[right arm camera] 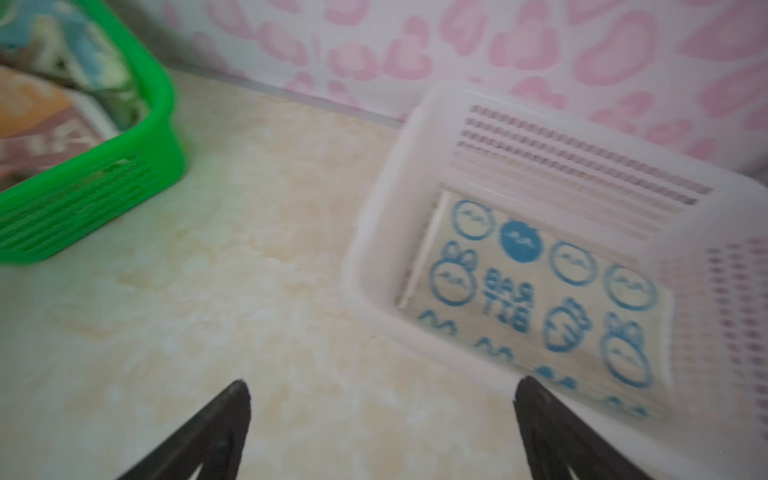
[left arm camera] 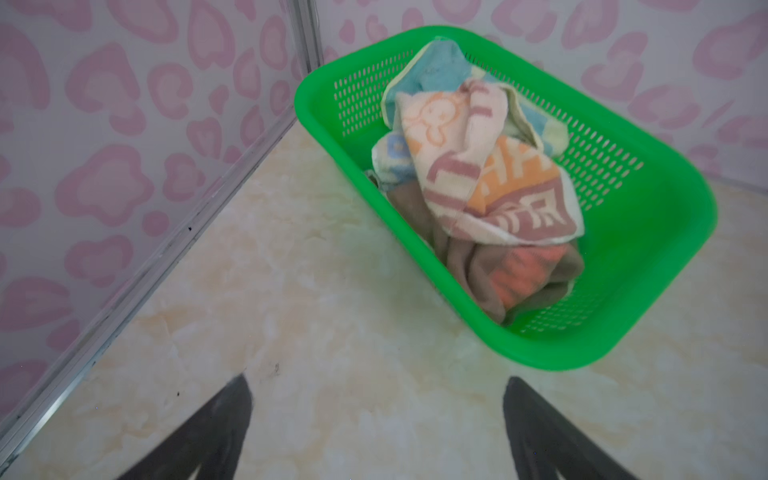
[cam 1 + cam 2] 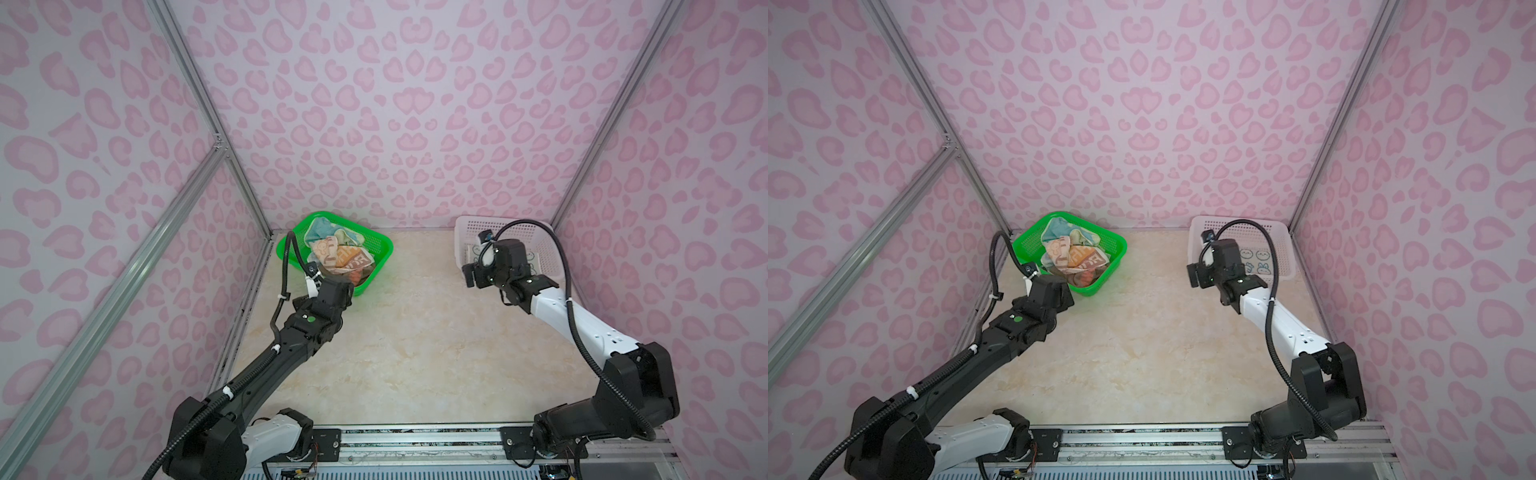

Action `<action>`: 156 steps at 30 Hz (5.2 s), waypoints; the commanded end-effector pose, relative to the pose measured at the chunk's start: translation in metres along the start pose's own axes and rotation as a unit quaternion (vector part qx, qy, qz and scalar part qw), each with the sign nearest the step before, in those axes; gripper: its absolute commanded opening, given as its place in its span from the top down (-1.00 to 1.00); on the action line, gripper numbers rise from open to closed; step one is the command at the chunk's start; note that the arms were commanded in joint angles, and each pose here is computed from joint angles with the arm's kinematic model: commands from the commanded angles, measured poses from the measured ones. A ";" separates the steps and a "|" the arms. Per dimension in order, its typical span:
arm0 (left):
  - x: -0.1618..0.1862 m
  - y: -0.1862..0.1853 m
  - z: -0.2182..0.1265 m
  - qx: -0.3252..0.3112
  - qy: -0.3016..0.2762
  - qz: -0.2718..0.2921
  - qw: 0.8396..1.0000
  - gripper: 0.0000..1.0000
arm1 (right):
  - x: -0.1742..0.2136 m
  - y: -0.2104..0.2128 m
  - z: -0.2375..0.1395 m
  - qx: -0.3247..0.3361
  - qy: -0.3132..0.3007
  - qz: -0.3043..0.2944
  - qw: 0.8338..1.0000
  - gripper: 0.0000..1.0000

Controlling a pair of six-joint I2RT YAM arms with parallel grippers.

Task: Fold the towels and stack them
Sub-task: 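Reach the left gripper into the green basket while the right gripper withdraws, then grasp the orange-and-blue lettered towel and pull it onto the table with the left gripper, then lower the lettered towel onto the table with the left gripper while the right gripper approaches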

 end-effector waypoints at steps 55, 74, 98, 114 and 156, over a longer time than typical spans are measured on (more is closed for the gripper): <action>-0.080 -0.074 0.088 0.146 0.034 -0.004 0.989 0.95 | 0.084 0.097 0.025 -0.031 0.068 -0.026 0.997 -0.98; -0.080 -0.143 -0.119 0.507 -0.040 0.083 0.857 0.95 | 0.094 0.039 -0.006 0.082 0.051 0.088 0.991 -0.98; 0.103 -0.196 -0.034 0.344 0.237 0.110 0.902 0.92 | 0.106 0.043 -0.055 0.011 -0.048 -0.023 0.999 -0.98; 0.097 -0.140 -0.040 0.308 0.146 0.124 0.932 -0.96 | 0.106 0.066 -0.029 0.007 -0.006 -0.054 0.998 -0.98; 0.239 -0.234 -0.044 0.242 0.284 0.357 0.856 -0.05 | 0.127 -0.006 -0.040 0.104 0.048 0.127 0.985 -0.89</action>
Point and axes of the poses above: each gripper's point midway between its finger pads, its own z axis out along the fingers, its own y axis along the line the jaws close on, x = y × z, the point moved 7 cm from there along -z, back along the fingers
